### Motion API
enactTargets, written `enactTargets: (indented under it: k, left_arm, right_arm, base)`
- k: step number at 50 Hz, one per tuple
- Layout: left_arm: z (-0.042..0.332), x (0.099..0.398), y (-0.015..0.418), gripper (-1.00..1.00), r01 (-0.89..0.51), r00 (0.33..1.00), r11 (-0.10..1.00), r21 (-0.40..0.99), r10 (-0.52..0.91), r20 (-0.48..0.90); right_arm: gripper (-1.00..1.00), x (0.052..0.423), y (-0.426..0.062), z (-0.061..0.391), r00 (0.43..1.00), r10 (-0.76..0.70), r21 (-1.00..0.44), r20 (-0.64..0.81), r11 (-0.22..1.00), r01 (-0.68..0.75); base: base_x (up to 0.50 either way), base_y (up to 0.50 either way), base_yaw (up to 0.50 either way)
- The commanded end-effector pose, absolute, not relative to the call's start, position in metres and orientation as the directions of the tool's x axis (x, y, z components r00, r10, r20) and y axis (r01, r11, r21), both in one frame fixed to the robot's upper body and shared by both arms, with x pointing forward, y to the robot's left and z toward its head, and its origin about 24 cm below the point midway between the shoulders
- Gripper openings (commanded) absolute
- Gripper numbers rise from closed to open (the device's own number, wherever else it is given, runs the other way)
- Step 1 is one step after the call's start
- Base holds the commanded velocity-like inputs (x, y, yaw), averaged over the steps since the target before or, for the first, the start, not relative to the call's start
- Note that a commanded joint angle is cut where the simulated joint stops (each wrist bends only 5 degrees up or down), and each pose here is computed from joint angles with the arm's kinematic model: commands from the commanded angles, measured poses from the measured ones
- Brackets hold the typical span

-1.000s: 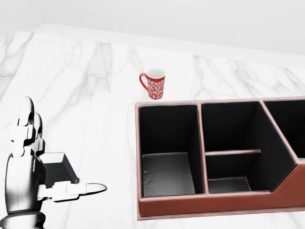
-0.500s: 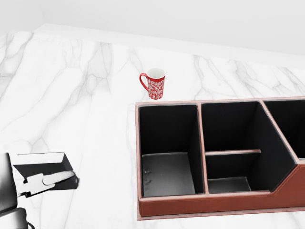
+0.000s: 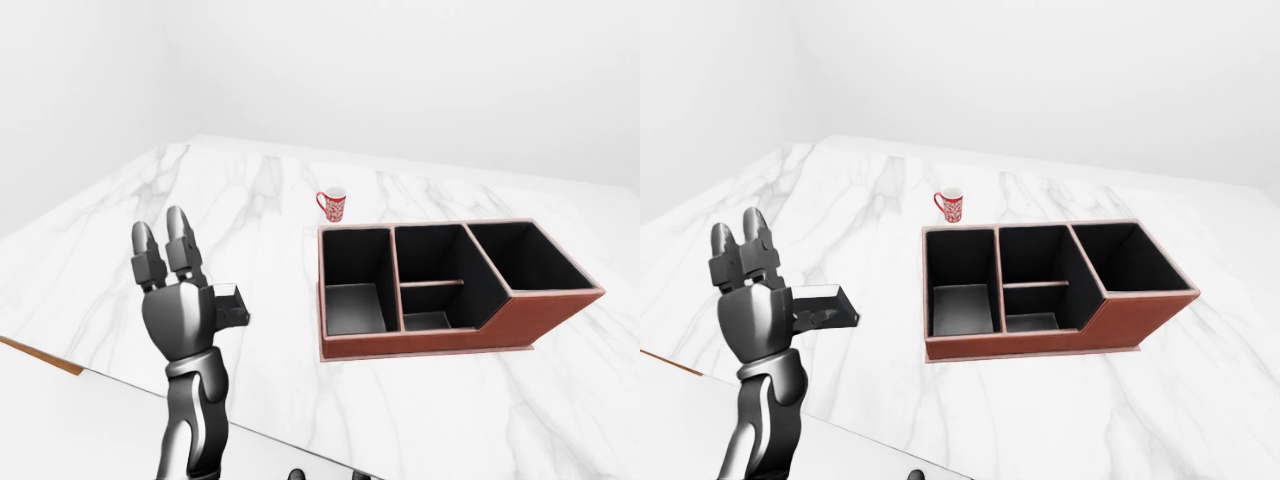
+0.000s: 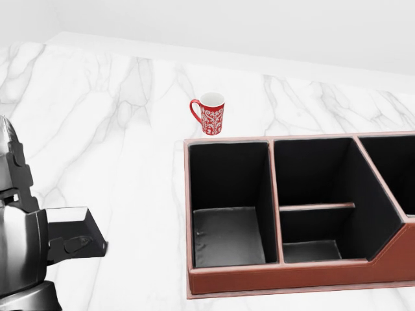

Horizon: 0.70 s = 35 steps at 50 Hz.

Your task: Pick up the book and place it in the left compartment of the caddy.

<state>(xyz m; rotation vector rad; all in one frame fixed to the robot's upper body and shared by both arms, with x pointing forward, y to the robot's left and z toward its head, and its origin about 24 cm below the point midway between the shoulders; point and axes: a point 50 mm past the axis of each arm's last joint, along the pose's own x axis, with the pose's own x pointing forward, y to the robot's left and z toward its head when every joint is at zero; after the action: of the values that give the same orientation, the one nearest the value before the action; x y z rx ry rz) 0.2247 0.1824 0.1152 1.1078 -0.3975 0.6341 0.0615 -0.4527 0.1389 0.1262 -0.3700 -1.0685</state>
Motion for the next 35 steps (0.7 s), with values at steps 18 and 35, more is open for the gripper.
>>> enactTargets:
  k: [18,35]
  left_arm:
    - [0.115,0.216,0.141,1.00,-0.641,0.768,-0.039,0.767,-0.030,0.640]
    - [0.118,0.217,0.145,1.00,-0.647,0.762,-0.027,0.762,-0.008,0.648]
  right_arm:
    - [1.00,0.062,-0.454,0.136,0.420,-0.881,0.267,0.219,0.468,0.842]
    - [1.00,0.063,-0.453,0.136,0.416,-0.883,0.256,0.220,0.463,0.849]
  base:
    - [0.00,0.00,0.00]
    - [0.00,0.00,0.00]
